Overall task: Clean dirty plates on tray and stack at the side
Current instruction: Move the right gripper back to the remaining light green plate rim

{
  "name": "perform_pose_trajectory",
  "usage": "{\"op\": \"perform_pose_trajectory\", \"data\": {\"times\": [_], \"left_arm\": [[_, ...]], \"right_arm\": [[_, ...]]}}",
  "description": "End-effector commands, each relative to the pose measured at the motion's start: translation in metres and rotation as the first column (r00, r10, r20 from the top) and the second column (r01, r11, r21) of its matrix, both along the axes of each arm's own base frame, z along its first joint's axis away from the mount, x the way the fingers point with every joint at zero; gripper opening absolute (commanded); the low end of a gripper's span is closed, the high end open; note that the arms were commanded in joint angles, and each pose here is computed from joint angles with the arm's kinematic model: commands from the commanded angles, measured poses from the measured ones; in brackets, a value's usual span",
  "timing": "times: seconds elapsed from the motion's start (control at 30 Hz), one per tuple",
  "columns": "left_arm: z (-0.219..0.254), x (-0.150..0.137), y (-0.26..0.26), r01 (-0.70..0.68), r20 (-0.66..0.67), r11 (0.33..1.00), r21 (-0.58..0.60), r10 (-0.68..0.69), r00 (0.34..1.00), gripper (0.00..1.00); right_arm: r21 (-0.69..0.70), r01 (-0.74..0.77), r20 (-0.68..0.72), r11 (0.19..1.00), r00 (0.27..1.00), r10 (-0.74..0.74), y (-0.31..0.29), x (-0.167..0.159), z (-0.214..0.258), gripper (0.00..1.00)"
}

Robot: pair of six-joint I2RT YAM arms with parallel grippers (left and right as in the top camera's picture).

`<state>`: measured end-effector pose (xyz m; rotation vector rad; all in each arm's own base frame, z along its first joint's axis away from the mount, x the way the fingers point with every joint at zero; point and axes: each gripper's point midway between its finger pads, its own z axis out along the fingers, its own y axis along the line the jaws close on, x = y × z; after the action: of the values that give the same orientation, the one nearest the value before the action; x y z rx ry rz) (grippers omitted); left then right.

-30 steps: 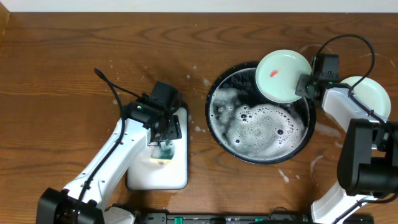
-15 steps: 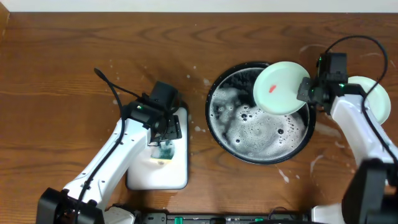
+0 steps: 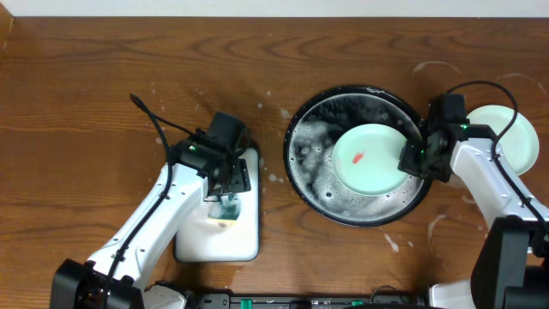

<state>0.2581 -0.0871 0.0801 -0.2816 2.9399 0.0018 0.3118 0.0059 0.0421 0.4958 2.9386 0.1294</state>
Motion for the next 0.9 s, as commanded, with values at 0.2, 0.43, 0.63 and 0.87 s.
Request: {"op": "perform_pose_trajectory", "data": {"times": [0.2,0.43,0.63,0.87], "left_arm": [[0.001,0.0,0.003,-0.002,0.003,1.0,0.009,0.002,1.0,0.82],[0.001,0.0,0.003,-0.002,0.003,1.0,0.009,0.002,1.0,0.81],[0.001,0.0,0.003,-0.003,0.003,1.0,0.008,0.003,1.0,0.81],[0.0,0.0,0.001,0.0,-0.001,1.0,-0.001,0.0,1.0,0.81]], "right_arm": [[0.013,-0.321,0.129,0.947,0.94,0.317,0.033,0.022,0.005,0.01],[0.022,-0.321,0.134,0.947,0.939,0.315,0.035,0.023,0.005,0.37],[0.041,-0.268,0.12,0.962,0.958,0.262,0.035,0.02,0.003,0.42],[-0.038,-0.208,0.094,0.977,0.973,0.211,0.018,0.011,-0.018,0.42]]}}
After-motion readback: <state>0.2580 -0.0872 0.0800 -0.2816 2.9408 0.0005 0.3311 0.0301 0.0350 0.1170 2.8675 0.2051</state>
